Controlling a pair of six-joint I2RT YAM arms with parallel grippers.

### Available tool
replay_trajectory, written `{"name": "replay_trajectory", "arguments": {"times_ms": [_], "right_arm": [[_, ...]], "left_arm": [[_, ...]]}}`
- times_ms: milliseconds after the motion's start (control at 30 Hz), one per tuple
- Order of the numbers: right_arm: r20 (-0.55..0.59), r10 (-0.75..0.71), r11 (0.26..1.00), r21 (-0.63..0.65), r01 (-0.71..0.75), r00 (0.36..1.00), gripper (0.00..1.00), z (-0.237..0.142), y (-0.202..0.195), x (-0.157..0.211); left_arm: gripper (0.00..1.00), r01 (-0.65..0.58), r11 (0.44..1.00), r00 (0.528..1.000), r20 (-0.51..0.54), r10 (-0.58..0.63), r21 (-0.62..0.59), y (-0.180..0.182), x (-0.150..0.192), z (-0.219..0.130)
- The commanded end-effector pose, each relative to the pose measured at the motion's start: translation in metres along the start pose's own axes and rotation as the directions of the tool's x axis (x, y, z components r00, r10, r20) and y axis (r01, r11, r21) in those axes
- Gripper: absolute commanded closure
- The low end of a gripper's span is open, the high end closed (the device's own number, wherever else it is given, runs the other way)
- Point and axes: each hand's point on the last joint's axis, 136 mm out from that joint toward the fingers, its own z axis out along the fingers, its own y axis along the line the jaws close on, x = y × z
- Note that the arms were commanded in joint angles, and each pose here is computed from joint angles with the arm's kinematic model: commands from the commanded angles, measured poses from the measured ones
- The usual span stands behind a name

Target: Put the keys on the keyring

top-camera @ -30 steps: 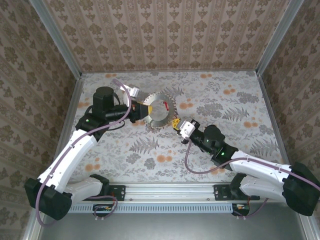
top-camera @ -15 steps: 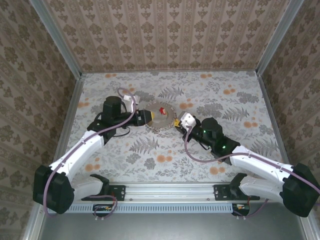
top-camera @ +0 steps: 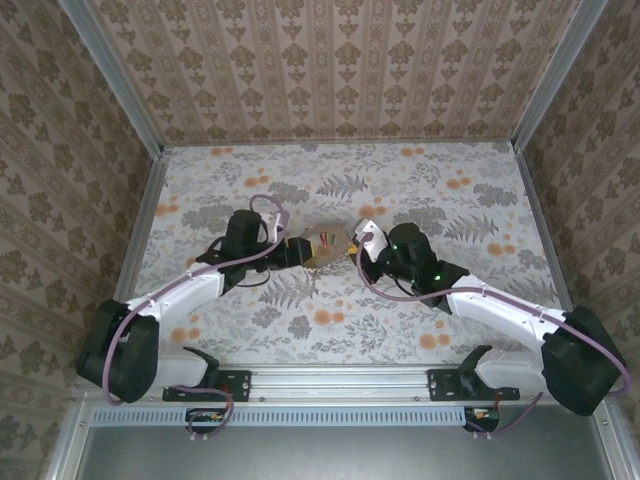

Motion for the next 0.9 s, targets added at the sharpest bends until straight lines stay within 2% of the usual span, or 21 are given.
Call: {"name": "replay_trajectory", "arguments": {"times_ms": [0, 100, 167, 233, 333, 433, 533, 733, 867], "right_arm": [[-0.057, -0.037, 0.999, 0.021, 0.038, 0.998, 1.0, 0.003, -0.007, 0.001], [-0.115, -0.065, 0.997, 0.032, 0.069, 0.991, 1.0, 0.009, -0.01, 0.016], [-0.128, -0.072, 0.996, 0.042, 0.078, 0.989, 1.0, 0.011, -0.012, 0.02], [-0.124, -0.076, 0.996, 0.046, 0.082, 0.989, 1.0, 0.012, -0.013, 0.02], [-0.125, -0.088, 0.994, 0.053, 0.095, 0.988, 1.0, 0.012, -0.014, 0.019], [-0.19, -0.155, 0.981, 0.084, 0.173, 0.969, 1.0, 0.012, -0.021, 0.025], [-0.277, -0.281, 0.941, 0.107, 0.32, 0.919, 1.0, 0.011, -0.024, 0.033], [-0.402, -0.523, 0.772, 0.152, 0.618, 0.752, 1.0, 0.027, -0.006, 0.042], [-0.378, -0.545, 0.728, 0.228, 0.646, 0.748, 1.0, 0.032, 0.003, 0.025]], "left_arm": [[0.39, -0.009, 0.999, 1.0, 0.013, 0.009, -0.051, 0.015, 0.006, 0.008], [0.33, 0.016, 0.996, 1.0, 0.005, -0.015, -0.092, 0.03, 0.014, 0.012], [0.33, 0.025, 0.994, 1.0, 0.005, -0.024, -0.111, 0.036, 0.017, 0.012], [0.27, 0.029, 0.991, 1.0, 0.003, -0.029, -0.134, 0.042, 0.02, 0.012], [0.26, 0.022, 0.987, 1.0, 0.011, -0.02, -0.158, 0.046, 0.02, 0.009], [0.26, 0.002, 0.982, 0.999, 0.04, 0.006, -0.19, 0.046, 0.015, 0.001], [0.26, -0.021, 0.969, 0.994, 0.098, 0.047, -0.245, 0.048, 0.006, -0.012], [0.25, -0.013, 0.926, 0.967, 0.23, 0.107, -0.377, 0.058, -0.013, -0.048], [0.25, -0.009, 0.919, 0.948, 0.289, 0.134, -0.395, 0.058, -0.021, -0.065]]}}
